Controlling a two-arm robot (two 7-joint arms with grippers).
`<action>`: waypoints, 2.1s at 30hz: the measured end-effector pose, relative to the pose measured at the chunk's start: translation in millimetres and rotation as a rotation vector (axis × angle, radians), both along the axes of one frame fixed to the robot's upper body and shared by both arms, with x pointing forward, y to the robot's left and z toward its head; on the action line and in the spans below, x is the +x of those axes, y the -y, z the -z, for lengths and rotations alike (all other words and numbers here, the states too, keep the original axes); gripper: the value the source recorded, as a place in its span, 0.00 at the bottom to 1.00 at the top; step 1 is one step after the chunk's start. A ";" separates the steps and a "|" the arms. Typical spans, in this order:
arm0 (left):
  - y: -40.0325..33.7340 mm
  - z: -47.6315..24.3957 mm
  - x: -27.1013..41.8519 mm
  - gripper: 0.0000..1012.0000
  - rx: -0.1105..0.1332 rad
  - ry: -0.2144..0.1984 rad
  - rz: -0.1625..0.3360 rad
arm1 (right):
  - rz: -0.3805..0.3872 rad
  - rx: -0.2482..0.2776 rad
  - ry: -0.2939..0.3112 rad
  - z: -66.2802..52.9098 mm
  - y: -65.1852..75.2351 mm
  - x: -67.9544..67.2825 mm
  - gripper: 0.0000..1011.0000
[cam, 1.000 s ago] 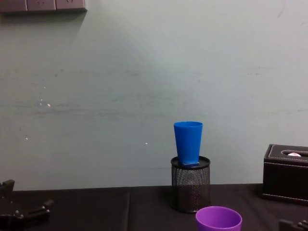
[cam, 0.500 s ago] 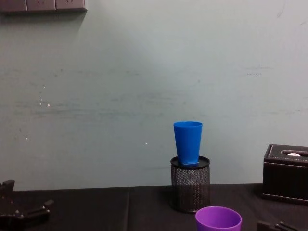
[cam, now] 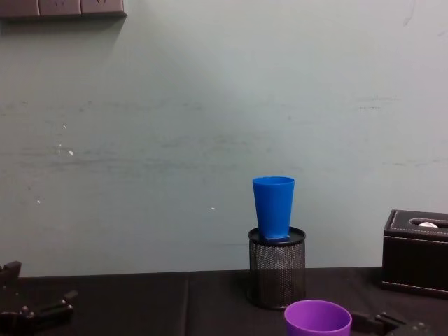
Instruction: Pick up one cup with a gripper and tap it against the other cup.
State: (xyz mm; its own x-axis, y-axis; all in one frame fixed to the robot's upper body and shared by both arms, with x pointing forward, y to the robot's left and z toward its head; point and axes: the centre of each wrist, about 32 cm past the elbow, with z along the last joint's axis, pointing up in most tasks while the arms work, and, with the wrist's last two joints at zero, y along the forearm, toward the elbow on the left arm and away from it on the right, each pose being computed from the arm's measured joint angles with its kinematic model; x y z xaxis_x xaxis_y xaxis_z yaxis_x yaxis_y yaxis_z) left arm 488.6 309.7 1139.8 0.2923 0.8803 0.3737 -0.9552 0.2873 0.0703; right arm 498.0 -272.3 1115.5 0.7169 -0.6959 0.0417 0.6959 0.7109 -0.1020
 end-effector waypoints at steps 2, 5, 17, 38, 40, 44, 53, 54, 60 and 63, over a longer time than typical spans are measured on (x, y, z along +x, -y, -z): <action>0.0 0.0 0.0 0.99 0.000 0.000 0.000 | -0.005 0.000 -0.001 0.2 -1.4 2.6 0.99; 0.0 0.0 0.0 0.99 0.000 0.000 0.000 | -0.013 -0.002 -0.001 0.2 -4.7 7.2 0.99; 0.0 0.0 0.0 0.99 0.000 0.000 0.000 | -0.024 -0.022 0.015 -0.8 -15.7 21.7 0.99; 0.0 0.0 0.0 0.99 0.000 0.000 0.000 | -0.025 -0.012 0.035 0.6 -21.5 24.1 0.99; 0.0 0.0 0.0 0.99 0.000 0.000 0.000 | -0.025 -0.012 0.034 0.6 -21.5 24.1 0.99; 0.0 0.0 0.0 0.99 0.000 0.000 0.000 | -0.025 -0.013 0.033 0.5 -21.3 24.1 0.99; 0.0 0.0 0.0 0.99 0.000 0.000 0.000 | -0.025 -0.013 0.032 0.4 -21.2 24.1 0.99; 0.0 0.0 0.0 0.99 0.000 0.000 0.000 | -0.025 -0.014 0.031 0.4 -21.1 24.1 0.99; 0.0 0.0 0.0 0.99 0.000 0.000 0.000 | -0.025 -0.014 0.031 0.2 -21.0 24.1 0.92; 0.0 0.0 0.0 0.99 0.000 0.000 0.000 | -0.025 -0.014 0.031 0.2 -21.0 24.1 0.85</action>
